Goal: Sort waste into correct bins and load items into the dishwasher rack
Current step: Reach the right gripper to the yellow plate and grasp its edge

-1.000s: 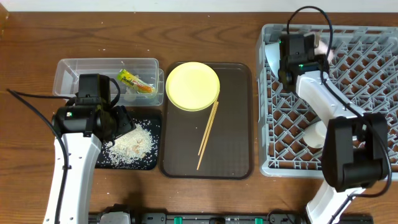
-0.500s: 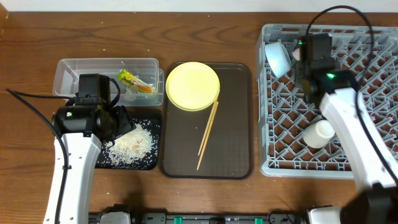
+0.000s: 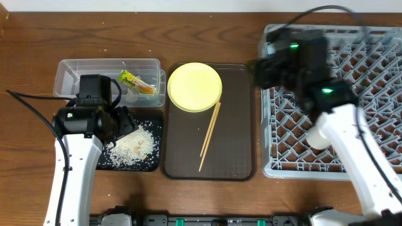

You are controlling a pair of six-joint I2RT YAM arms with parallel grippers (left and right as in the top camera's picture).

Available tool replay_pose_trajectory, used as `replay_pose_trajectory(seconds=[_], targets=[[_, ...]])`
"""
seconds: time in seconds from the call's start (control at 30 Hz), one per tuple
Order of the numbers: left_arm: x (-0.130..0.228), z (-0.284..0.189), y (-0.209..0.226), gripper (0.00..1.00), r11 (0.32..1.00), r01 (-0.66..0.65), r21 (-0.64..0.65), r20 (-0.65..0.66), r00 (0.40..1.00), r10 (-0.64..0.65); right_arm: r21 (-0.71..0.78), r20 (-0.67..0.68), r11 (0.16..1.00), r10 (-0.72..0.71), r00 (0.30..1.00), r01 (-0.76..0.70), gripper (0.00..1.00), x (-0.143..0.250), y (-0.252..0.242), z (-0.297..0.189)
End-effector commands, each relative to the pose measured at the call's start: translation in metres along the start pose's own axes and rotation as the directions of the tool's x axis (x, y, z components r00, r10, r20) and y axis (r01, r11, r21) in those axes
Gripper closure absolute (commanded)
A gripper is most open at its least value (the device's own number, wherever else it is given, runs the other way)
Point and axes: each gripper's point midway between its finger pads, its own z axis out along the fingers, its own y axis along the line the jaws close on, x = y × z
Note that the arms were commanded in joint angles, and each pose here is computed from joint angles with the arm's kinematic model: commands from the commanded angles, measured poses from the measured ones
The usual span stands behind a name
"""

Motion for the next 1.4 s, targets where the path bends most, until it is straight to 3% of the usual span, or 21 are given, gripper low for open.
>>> replay_pose_trajectory(seconds=[0.0,0.2,0.47,0.77,1.37], targets=[[0.001,-0.001,0.004,0.21,1.0,0.008,-0.009,0.001,1.0,-0.008,-0.044,-0.092,0.999,-0.031,0.995,0.027,0.35,0.026,0.027,0.037],[0.001,-0.001,0.003,0.21,1.0,0.008,-0.007,0.0,1.0,-0.008,0.12,-0.171,0.992,-0.022,0.985,0.043,0.34,0.063,0.023,0.096],[0.002,-0.001,0.004,0.21,1.0,0.008,-0.009,-0.003,1.0,-0.008,0.28,-0.175,0.959,0.019,0.984,0.031,0.39,0.095,-0.001,0.156],[0.002,-0.001,0.004,0.21,1.0,0.008,-0.009,-0.003,1.0,-0.008,0.306,-0.244,0.952,0.062,0.968,0.016,0.57,0.136,-0.015,0.189],[0.002,-0.001,0.004,0.21,1.0,0.008,-0.008,-0.003,1.0,-0.008,0.333,-0.263,0.942,0.128,0.956,-0.034,0.99,0.15,-0.019,0.192]])
